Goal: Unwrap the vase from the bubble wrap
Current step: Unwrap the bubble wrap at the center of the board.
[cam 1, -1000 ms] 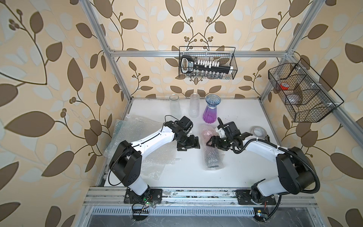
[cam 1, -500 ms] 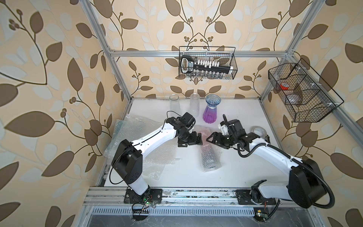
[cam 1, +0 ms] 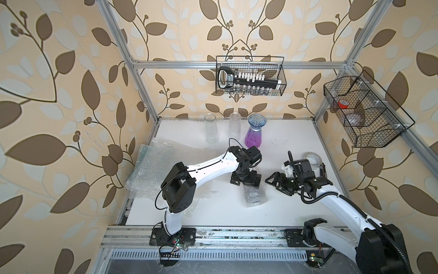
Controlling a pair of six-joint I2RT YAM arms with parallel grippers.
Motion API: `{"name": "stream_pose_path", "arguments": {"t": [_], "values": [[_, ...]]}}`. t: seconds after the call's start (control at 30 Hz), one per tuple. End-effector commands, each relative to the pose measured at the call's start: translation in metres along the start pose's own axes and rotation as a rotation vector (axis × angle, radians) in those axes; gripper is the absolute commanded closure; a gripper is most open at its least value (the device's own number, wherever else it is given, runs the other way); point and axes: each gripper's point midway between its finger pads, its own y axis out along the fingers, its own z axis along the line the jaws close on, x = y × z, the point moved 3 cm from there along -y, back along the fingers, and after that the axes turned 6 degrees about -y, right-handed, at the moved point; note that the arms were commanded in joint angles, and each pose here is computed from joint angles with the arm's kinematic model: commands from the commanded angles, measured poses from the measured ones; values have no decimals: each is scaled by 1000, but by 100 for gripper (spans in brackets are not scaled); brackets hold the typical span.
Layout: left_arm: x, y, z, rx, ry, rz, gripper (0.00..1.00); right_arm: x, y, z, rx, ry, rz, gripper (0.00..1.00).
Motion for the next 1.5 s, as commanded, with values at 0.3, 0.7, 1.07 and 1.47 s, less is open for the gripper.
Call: {"name": "stream_pose_path", "arguments": {"t": [0.3,0.7,1.07,1.47], "values": [[-15,-1,22,48,4,3,43,-44,4,-8,51,-62,172,37],[-14,-5,20,37,18,-9,50,-61,13,8,74,-167,238,40],[-15,-8,21,36,23,-12,51,-49,21,8,48,-171,188,61],[-15,-21,20,45,41,-38,37,-43,25,19,87,-221,178,88]]}}
